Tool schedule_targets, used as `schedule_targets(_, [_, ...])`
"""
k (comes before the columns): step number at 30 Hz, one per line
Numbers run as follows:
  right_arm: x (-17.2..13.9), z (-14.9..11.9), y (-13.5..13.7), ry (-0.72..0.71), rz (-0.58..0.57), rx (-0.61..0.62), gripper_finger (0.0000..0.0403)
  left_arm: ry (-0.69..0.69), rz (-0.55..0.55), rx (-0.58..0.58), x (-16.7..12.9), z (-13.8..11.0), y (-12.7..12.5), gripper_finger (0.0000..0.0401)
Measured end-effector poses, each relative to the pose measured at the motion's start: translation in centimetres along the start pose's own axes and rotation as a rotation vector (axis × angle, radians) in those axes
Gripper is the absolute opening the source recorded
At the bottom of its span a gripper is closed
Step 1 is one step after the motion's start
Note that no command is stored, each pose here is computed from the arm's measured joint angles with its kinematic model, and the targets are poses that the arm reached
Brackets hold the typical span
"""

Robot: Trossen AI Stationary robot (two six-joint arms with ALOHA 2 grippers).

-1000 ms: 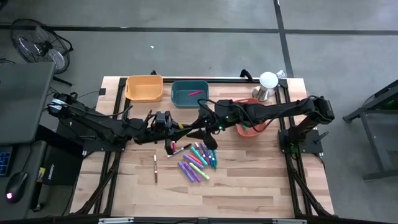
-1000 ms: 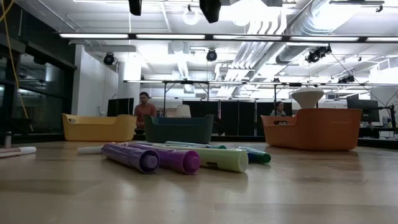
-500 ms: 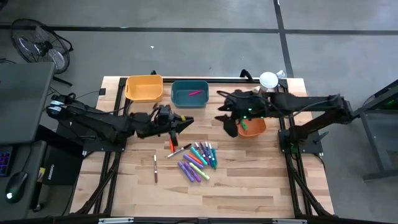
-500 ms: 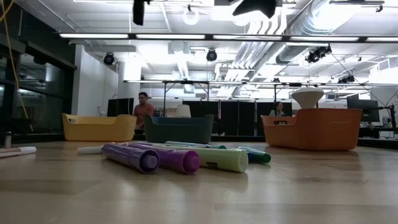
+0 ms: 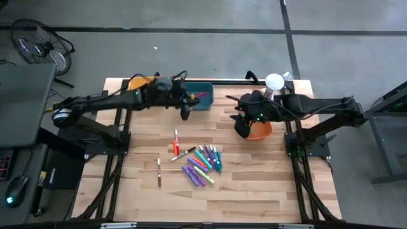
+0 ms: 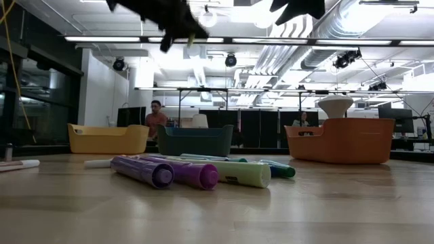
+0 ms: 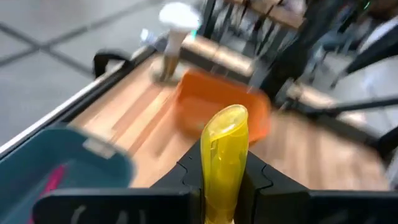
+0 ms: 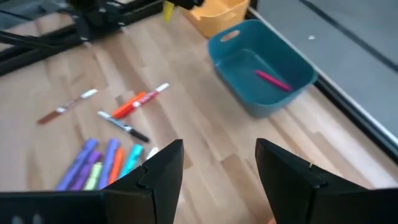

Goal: Pick & Place Markers
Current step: Put the yellow pen into the blue bin

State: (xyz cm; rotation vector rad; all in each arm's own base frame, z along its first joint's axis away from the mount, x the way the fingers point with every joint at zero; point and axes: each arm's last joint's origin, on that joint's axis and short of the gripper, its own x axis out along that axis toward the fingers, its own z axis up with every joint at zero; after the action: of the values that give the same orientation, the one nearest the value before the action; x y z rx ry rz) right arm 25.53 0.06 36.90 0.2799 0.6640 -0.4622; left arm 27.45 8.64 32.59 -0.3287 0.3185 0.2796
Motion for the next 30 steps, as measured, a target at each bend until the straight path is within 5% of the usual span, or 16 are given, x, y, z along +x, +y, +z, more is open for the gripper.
schedule_targets(15, [0.0,0.1,-0.5,-0.059,-0.142,0.068,0.0189,0.263,-0.019,0.031,4.0,0.0,13.7,0.0033])
schedule_targets(22, [0.0,0.1,-0.6,-0.068,-0.157,0.106,0.0188,0.505,0.032,0.183,7.4,0.4,15.4,0.0035])
schedule_targets(30, [0.0,0.1,-0.7,-0.076,-0.183,0.117,0.0188,0.76,0.111,0.388,11.1,0.5,14.4,0.0037])
